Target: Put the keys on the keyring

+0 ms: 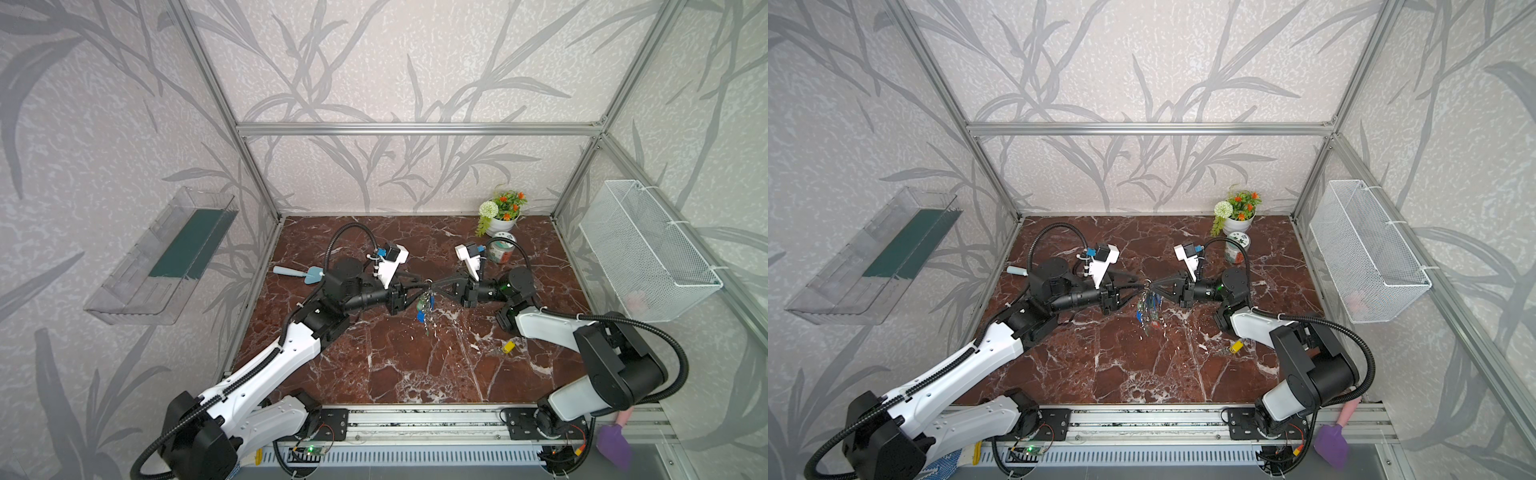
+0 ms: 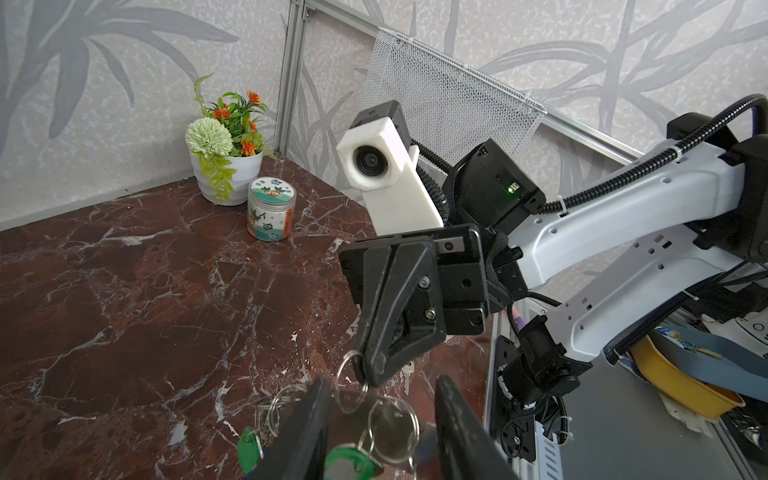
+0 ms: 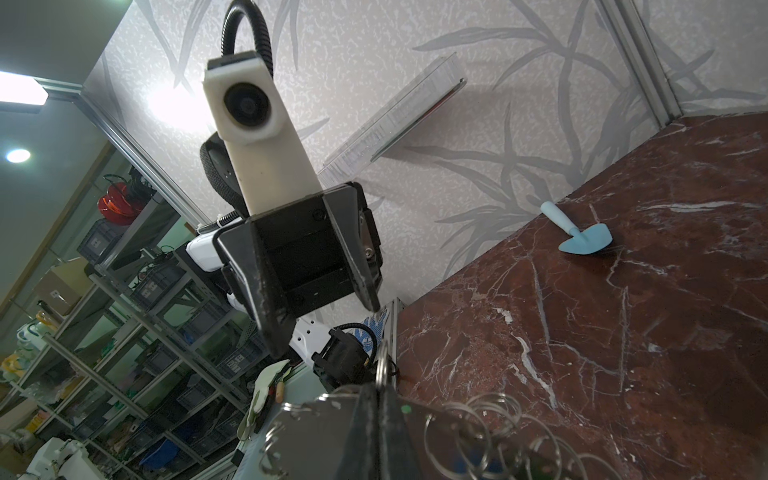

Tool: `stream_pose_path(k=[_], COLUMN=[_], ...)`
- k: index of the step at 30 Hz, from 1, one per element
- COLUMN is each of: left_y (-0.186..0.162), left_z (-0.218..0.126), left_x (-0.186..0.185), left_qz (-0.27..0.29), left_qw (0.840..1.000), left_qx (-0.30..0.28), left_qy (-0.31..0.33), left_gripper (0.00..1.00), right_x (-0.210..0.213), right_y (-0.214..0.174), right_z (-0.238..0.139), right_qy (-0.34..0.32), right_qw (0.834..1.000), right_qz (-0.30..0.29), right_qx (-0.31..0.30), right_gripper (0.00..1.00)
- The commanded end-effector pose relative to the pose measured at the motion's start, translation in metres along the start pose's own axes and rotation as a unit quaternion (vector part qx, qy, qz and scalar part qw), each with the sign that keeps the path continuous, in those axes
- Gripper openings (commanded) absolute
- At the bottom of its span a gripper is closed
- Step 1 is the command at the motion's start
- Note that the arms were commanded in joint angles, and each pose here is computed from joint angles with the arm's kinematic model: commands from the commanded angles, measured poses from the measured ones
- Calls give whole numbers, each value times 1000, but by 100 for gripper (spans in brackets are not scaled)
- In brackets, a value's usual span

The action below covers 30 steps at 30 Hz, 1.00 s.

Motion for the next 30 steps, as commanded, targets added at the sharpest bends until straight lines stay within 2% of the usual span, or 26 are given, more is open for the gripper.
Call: stream_pose_path(k=[1, 7, 10, 17, 20, 23, 30], left_y=[0, 8, 10, 6, 6, 7, 8], left_z=[2, 6, 8, 12, 11, 12, 13], left_x=[3, 14, 17, 14, 16, 17, 15], left_qz=[-2, -12, -28, -46, -49, -54, -60], left_qw=[999, 998, 997, 988, 988, 986, 983], left_qx=[45, 59, 76, 119, 117, 116, 122], left_qy=[11, 15, -16, -85, -91, -102, -122], left_gripper=[44, 48, 38, 28, 25, 16, 10], right_x=[20, 20, 20, 17, 17, 15, 13], right_y=[22, 21, 21, 19, 19, 18, 17], right_z=[5, 5, 5, 6, 6, 6, 7], right_qy=[30, 30, 31, 31, 30, 30, 29], right_qw=[997, 997, 997, 997, 997, 998, 998], right_qz=[-67, -66, -65, -64, -63, -62, -60], right_qx=[-18, -17, -16, -14, -14, -13, -12], right_gripper=[0, 0, 0, 0, 0, 0, 0])
Point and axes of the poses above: each gripper's point midway between its finger pads, its own z axis out along the fingers, its own x axis along the line the jaws close on, y = z × x, the point moved 8 cm from there along -z, back along the fingers, and after that the axes turned 9 degrees about -z, right-handed, at the moved point
